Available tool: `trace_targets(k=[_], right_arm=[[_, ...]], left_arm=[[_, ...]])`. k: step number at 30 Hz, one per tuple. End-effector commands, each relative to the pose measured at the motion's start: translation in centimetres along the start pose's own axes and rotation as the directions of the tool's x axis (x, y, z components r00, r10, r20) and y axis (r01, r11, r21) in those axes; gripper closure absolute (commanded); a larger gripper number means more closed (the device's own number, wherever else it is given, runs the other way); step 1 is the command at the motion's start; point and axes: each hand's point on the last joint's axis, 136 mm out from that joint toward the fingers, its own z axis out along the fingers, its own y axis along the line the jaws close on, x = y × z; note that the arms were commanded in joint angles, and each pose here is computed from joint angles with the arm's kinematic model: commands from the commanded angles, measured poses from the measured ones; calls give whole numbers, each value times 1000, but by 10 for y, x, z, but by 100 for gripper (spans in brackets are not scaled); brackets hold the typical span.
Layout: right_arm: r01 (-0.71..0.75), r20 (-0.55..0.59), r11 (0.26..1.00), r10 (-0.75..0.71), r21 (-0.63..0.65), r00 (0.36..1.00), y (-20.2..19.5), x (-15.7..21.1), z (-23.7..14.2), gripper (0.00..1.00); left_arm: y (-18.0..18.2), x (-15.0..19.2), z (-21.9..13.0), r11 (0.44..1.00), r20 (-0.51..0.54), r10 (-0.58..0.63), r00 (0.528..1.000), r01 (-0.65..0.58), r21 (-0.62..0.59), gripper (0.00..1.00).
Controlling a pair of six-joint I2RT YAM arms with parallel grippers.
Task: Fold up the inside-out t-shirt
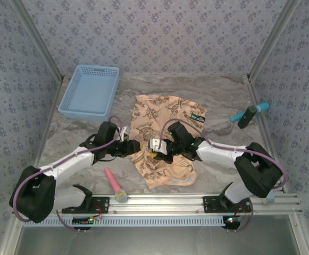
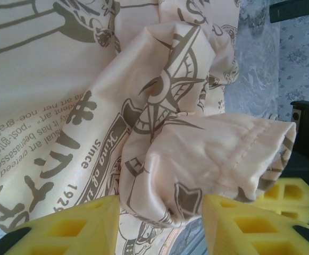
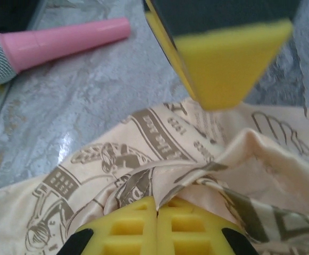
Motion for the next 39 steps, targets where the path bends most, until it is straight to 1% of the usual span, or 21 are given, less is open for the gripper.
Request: trace_targets(k=[1,3,4,5,7,9,11,14,16,18,21,23,26,27,29,30,32,33,35,37,39], right_arm=[[60,39,996,-57,-72,998,11,-25,1,93],[40,49,995,-36,-91,998,13,-29,5,89],[28,54,995,-23,-91,998,13,-31,7,85],[19,60,995,-13,-96,998,14,-33,8,78],[3,72,994,5,-109,997,16,-35,11,70],[-18,76,992,27,-127,997,18,-35,12,67],[-37,82,989,49,-141,995,20,-37,10,66],[-57,115,987,75,-152,990,25,-42,-2,62],[-63,119,990,79,-127,990,25,-43,-12,61],[-68,74,995,74,-76,995,23,-35,-19,60],[-20,-95,1000,19,-17,995,27,-7,-15,59],[10,-171,1000,-7,16,985,29,6,-8,59],[30,-247,997,-11,74,969,25,21,4,58],[43,-273,994,-13,105,962,20,26,7,59],[67,-311,984,-12,167,950,11,34,9,62],[71,-319,978,-4,198,948,6,36,8,67],[68,-315,969,11,237,949,-1,39,3,82],[68,-313,967,13,245,950,-2,41,0,90],[69,-313,962,18,265,950,-4,47,-7,97],[66,-313,957,27,281,949,-7,51,-14,100],[57,-316,953,42,298,948,-10,57,-23,100]], left_arm=[[-12,-4,-8,999,29,6,1000,-7,49,50],[-16,-4,-11,998,36,9,999,-11,66,48],[-19,-4,-12,997,40,12,999,-15,77,47],[-21,-4,-13,996,43,11,999,-15,90,45],[-22,-3,-15,994,54,8,999,-14,108,40],[-18,-3,-14,995,59,-1,998,-5,97,38],[-16,-1,-11,996,51,-8,999,3,95,37],[-15,4,-3,996,13,-5,1000,4,88,40],[-15,11,4,997,-21,11,1000,-9,78,42],[-8,18,9,999,-50,9,999,-7,41,48],[11,27,12,1000,-67,-16,998,15,-28,57],[18,31,13,999,-74,-26,997,22,-50,60],[18,33,16,999,-81,-21,996,17,-48,64],[18,34,18,999,-88,-18,996,14,-52,66],[22,37,22,997,-100,-10,995,2,-81,68],[26,38,24,994,-105,-1,994,-10,-109,68],[42,43,27,982,-127,10,992,-34,-187,71],[51,45,28,974,-140,10,990,-41,-224,76],[61,49,31,965,-168,12,986,-55,-258,85],[63,50,33,963,-191,21,981,-71,-261,95],[63,51,33,961,-203,33,979,-87,-263,100]])
